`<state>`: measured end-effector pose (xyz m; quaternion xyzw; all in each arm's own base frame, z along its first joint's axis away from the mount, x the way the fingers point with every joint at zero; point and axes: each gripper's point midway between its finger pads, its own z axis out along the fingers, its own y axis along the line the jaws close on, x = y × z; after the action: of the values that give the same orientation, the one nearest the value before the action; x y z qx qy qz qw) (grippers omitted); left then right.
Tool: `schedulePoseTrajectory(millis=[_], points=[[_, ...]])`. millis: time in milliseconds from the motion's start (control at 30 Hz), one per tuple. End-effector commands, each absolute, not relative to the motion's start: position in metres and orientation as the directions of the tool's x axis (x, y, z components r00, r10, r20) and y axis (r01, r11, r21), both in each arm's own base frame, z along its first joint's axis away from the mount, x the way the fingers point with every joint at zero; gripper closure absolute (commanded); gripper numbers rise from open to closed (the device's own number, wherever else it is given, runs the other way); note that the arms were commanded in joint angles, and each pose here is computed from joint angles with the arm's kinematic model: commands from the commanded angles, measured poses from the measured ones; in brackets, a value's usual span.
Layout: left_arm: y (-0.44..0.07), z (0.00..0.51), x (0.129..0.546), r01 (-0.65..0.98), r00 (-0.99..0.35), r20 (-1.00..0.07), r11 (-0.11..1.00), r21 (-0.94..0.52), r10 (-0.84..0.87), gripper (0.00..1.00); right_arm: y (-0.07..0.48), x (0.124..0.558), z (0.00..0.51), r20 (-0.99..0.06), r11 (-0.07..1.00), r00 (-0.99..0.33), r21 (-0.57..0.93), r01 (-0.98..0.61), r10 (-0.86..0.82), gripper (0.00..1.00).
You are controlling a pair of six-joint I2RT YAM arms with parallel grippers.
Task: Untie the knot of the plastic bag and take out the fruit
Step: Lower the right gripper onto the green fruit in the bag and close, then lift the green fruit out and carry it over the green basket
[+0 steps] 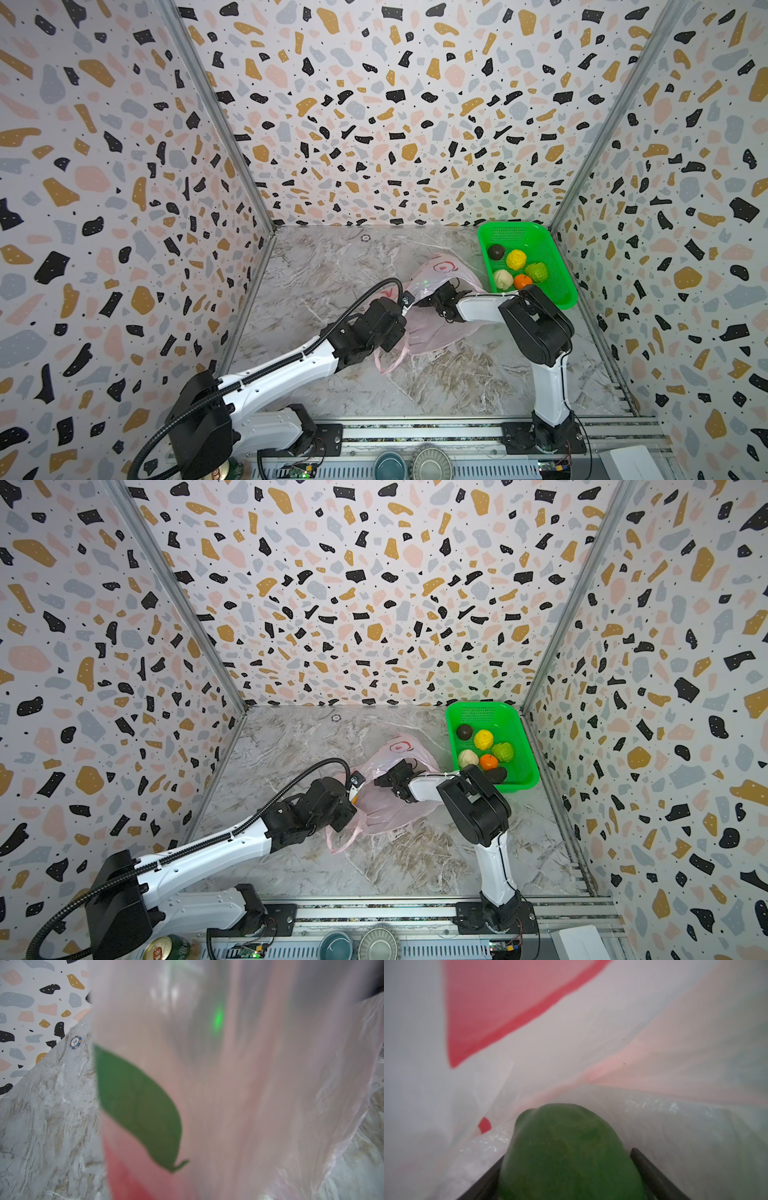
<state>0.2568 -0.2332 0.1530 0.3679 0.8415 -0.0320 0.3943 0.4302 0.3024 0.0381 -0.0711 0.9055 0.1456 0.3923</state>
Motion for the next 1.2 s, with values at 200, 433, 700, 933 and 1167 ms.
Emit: schedulePoseTrajectory(millis=[200,433,700,933,1167], points=[[-0.240,0.169,0.264,0.645,-0.383,-0.722,0.726,0.238,0.577,1.00,0.302,0.429,0.063,-0.763,0.939,-0.646,0.229,-0.256,0.010,0.43],[-0.238,0.173,0.267,0.627,-0.377,-0.727,0.735,0.256,0.575,1.00,0.303,0.402,0.082,-0.760,0.923,-0.650,0.235,-0.304,-0.020,0.46],[-0.239,0.176,0.273,0.608,-0.372,-0.738,0.749,0.264,0.563,1.00,0.303,0.349,0.101,-0.730,0.889,-0.681,0.275,-0.365,-0.053,0.46],[-0.239,0.178,0.277,0.594,-0.372,-0.738,0.755,0.277,0.563,1.00,0.306,0.298,0.116,-0.707,0.861,-0.699,0.287,-0.420,-0.105,0.46],[-0.237,0.176,0.280,0.581,-0.374,-0.729,0.758,0.297,0.573,1.00,0.302,0.257,0.145,-0.691,0.833,-0.711,0.314,-0.455,-0.128,0.46]])
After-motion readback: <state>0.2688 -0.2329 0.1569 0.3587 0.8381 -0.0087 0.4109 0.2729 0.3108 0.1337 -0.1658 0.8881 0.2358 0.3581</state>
